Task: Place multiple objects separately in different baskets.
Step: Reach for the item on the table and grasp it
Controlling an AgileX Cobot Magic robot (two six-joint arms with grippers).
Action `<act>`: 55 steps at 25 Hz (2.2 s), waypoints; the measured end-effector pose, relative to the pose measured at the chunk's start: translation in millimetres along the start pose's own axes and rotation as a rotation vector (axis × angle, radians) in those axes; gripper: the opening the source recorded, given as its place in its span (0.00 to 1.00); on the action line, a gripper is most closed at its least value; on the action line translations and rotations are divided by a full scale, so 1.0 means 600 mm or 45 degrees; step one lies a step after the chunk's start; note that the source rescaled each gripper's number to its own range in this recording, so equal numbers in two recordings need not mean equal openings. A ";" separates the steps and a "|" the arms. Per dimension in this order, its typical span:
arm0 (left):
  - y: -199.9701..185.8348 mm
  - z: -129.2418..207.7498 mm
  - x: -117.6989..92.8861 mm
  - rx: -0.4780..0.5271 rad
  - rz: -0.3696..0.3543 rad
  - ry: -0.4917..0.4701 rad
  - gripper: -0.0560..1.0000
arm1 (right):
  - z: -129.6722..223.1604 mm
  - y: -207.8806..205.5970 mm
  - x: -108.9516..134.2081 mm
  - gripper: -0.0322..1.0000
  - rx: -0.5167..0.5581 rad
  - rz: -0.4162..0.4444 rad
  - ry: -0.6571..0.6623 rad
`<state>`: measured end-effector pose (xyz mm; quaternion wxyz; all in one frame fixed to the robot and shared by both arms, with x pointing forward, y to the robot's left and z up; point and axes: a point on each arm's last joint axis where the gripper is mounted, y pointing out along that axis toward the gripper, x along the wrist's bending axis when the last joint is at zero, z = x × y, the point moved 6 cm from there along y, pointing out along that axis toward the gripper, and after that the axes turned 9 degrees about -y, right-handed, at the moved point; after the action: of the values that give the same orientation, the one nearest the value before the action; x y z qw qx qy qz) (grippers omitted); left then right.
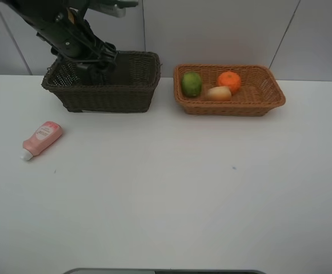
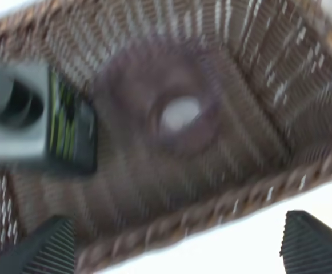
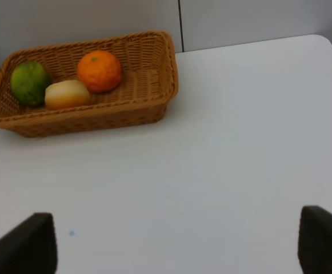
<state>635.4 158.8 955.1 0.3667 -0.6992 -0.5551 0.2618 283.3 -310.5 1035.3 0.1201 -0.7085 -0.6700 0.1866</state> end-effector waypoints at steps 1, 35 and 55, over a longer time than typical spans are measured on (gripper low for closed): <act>-0.006 0.013 0.010 0.025 -0.010 -0.020 0.94 | 0.000 0.000 0.000 0.82 0.000 0.000 0.000; 0.006 0.184 0.147 0.725 -0.052 -0.050 1.00 | 0.000 0.000 0.000 0.82 0.000 0.000 0.000; 0.122 0.214 0.184 0.814 0.017 -0.022 1.00 | 0.000 0.000 0.000 0.82 0.000 0.000 0.000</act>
<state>606.2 285.6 824.7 0.5614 -0.5499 -0.4432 0.4313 283.3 -310.5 1035.3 0.1201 -0.7085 -0.6700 0.1866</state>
